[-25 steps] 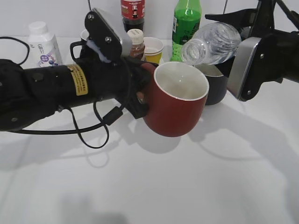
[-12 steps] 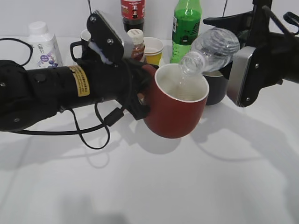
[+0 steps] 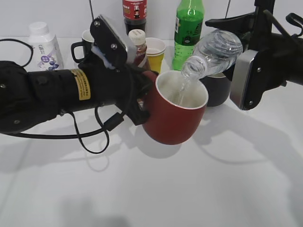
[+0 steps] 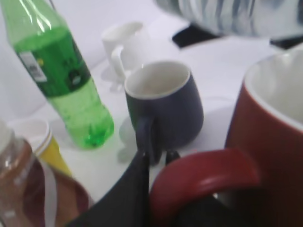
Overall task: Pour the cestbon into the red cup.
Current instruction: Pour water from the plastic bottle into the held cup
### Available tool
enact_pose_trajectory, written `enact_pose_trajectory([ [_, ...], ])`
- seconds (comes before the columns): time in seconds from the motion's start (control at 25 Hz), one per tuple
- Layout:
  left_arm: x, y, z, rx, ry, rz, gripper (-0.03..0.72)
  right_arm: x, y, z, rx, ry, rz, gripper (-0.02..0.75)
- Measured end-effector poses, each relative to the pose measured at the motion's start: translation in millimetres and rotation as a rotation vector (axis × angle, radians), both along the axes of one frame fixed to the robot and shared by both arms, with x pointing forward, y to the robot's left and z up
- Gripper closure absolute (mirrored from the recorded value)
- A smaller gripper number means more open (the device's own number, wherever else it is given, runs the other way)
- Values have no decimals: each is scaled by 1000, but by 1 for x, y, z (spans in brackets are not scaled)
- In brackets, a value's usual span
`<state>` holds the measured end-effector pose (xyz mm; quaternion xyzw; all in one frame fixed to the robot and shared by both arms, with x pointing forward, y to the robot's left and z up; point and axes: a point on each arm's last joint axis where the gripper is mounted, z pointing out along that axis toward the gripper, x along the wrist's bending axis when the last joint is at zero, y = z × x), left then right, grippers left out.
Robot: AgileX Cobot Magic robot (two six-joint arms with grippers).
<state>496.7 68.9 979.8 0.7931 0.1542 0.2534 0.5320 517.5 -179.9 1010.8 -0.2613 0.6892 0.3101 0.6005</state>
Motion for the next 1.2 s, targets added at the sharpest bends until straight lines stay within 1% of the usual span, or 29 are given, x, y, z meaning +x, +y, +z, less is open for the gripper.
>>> enact_pose_trajectory([
  [0.24,0,0,0,7,-3,-6,620,0,0,0,-6,-4,0,264],
  [0.6,-1,-1,-1,23,-16,-27,620,1,-1,-2,-57,-22,-11,264],
  [1.2,-2,-1,-1,24,-16,-29,620,1,-1,-3,-61,-25,-11,264],
])
